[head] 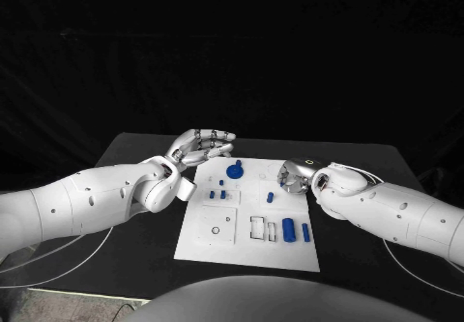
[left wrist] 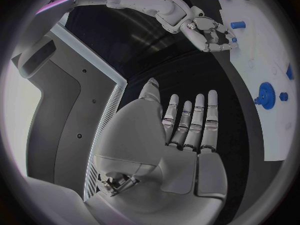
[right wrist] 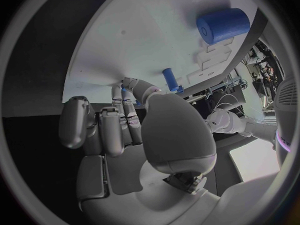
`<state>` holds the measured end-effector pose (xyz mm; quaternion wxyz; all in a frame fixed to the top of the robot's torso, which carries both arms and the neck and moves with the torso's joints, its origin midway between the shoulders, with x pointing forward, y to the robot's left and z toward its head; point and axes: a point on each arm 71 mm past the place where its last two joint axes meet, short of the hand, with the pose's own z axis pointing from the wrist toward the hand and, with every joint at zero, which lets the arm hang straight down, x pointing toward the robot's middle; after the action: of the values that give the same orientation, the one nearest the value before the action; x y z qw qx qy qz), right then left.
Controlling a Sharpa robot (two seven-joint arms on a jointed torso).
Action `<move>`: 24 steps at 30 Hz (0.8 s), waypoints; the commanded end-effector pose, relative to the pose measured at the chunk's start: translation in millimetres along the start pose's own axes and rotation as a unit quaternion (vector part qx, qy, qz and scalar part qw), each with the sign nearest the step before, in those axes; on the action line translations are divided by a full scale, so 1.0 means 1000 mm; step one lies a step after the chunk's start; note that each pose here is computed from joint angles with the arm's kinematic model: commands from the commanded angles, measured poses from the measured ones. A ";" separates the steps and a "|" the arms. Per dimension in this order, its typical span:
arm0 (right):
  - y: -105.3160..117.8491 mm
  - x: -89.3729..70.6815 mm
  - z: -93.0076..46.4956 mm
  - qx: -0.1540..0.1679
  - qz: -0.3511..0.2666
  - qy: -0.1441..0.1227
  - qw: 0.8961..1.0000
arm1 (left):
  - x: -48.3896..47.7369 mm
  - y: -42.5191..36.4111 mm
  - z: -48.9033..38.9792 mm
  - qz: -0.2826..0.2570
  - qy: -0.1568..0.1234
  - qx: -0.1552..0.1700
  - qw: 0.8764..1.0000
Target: Assemble the parts on the task board
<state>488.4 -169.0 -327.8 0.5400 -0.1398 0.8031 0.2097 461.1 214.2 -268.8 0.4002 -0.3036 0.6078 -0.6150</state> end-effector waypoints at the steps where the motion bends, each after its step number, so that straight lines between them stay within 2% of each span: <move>1: 0.003 0.005 0.000 -0.012 0.003 0.007 1.000 | 0.0030 -0.0004 0.0013 -0.005 0.011 0.001 1.000; 9: 0.003 0.004 -0.001 -0.012 0.009 0.002 1.000 | 0.0046 0.0016 0.0020 -0.005 0.015 -0.002 1.000; 17: 0.000 -0.001 -0.003 -0.013 0.011 -0.025 1.000 | 0.0047 0.0031 0.0025 -0.005 0.016 -0.006 1.000; 24: 0.000 -0.015 -0.008 -0.020 0.009 -0.048 0.999 | 0.0041 0.0040 0.0022 -0.004 0.015 -0.009 1.000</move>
<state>487.4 -175.0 -316.7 0.5598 -0.1310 0.7860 0.2272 462.2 212.0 -273.3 0.3936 -0.3043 0.6161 -0.6106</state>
